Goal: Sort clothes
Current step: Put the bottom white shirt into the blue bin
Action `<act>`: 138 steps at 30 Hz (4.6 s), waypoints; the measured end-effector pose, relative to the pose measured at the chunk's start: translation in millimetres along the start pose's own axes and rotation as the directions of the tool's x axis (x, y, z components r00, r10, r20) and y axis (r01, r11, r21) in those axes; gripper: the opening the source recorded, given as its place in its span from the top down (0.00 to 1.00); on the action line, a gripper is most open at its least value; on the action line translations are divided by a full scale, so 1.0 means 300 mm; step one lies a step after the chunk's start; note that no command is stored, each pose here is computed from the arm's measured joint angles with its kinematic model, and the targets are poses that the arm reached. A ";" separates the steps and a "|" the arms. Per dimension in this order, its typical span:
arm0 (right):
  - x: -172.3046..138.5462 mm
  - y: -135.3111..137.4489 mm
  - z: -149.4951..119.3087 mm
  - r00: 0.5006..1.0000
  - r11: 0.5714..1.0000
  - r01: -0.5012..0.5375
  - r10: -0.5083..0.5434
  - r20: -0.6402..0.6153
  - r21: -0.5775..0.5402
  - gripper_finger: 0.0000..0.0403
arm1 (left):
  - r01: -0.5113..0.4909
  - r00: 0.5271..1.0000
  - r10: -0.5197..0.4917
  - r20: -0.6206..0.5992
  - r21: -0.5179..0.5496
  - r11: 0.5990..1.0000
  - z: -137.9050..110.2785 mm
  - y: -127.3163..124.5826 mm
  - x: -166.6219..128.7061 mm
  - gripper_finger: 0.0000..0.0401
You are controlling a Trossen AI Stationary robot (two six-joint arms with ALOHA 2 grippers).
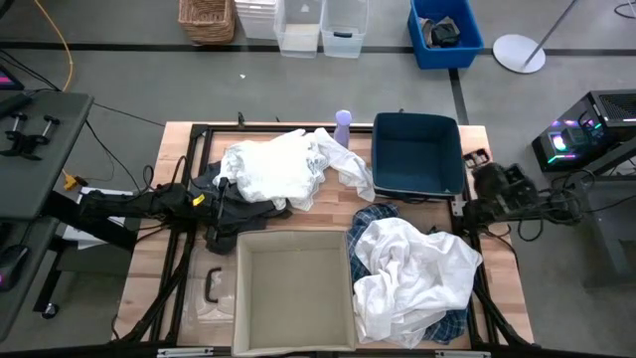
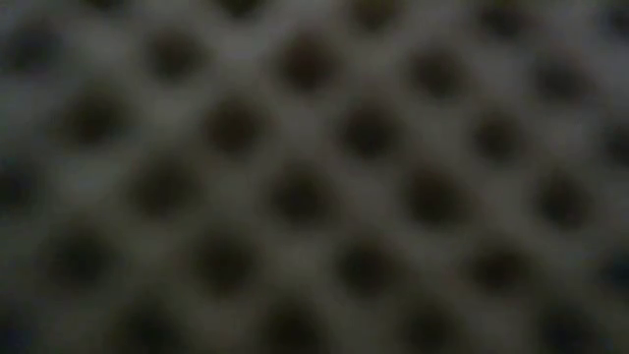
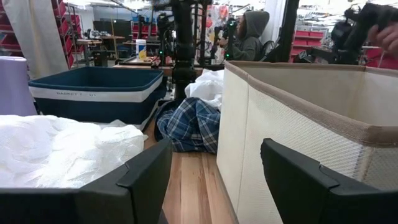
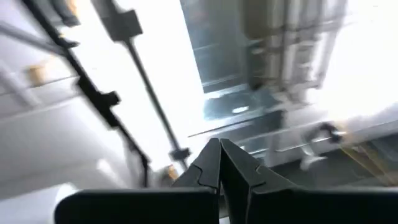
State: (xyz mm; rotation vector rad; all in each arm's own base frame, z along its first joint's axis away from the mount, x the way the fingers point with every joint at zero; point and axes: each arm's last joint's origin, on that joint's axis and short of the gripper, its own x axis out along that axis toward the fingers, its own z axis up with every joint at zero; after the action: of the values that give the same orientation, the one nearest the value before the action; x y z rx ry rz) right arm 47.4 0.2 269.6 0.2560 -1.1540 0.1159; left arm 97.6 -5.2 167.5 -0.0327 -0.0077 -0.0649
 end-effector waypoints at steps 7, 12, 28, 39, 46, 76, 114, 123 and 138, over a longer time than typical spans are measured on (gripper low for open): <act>0.315 0.054 -0.031 0.907 0.957 -0.189 0.256 -0.334 0.221 1.00 | -0.001 1.000 0.001 -0.001 0.000 1.000 0.000 0.000 0.000 0.41; 0.453 0.089 -0.161 0.579 0.830 -0.030 0.468 -0.667 0.557 1.00 | -0.001 1.000 0.001 -0.001 0.000 1.000 0.000 0.000 0.000 0.41; 0.529 0.201 -0.433 -0.479 0.760 0.648 0.349 -0.806 -0.055 1.00 | -0.001 1.000 0.001 -0.001 0.000 1.000 0.000 0.000 0.000 0.41; 0.484 0.246 -0.561 -0.710 0.713 0.539 0.097 -0.698 -0.449 0.98 | -0.001 1.000 0.001 -0.001 0.000 1.000 0.000 0.000 0.000 0.41; 0.467 0.287 -0.593 -0.727 0.718 0.560 0.188 -0.660 -0.413 0.70 | -0.001 1.000 0.001 -0.001 0.000 1.000 0.000 0.000 0.000 0.41; 0.173 0.406 -0.890 -0.906 0.970 -0.179 -0.228 -0.358 -0.166 0.88 | 0.000 1.000 0.000 -0.001 0.000 1.000 0.000 0.000 0.000 0.41; 1.002 0.045 0.193 0.094 0.309 0.263 -0.951 -0.295 -0.914 1.00 | -0.001 1.000 0.001 -0.004 0.000 1.000 -0.001 0.000 0.001 0.41; 0.970 0.007 -0.044 -0.140 0.447 0.078 -0.880 -0.454 -0.891 1.00 | -0.001 1.000 0.001 -0.004 0.000 1.000 -0.001 0.000 0.001 0.41; 0.963 -0.148 0.119 -0.148 -0.196 0.389 -0.978 0.149 -0.900 1.00 | -0.001 1.000 0.001 -0.004 0.000 1.000 -0.001 0.000 0.001 0.41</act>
State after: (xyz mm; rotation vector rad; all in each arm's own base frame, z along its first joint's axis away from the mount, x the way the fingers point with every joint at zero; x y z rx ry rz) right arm 142.0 -63.4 540.9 0.1572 0.1842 -1.5371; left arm 97.7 -5.2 167.2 -0.0328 -0.0036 -0.0642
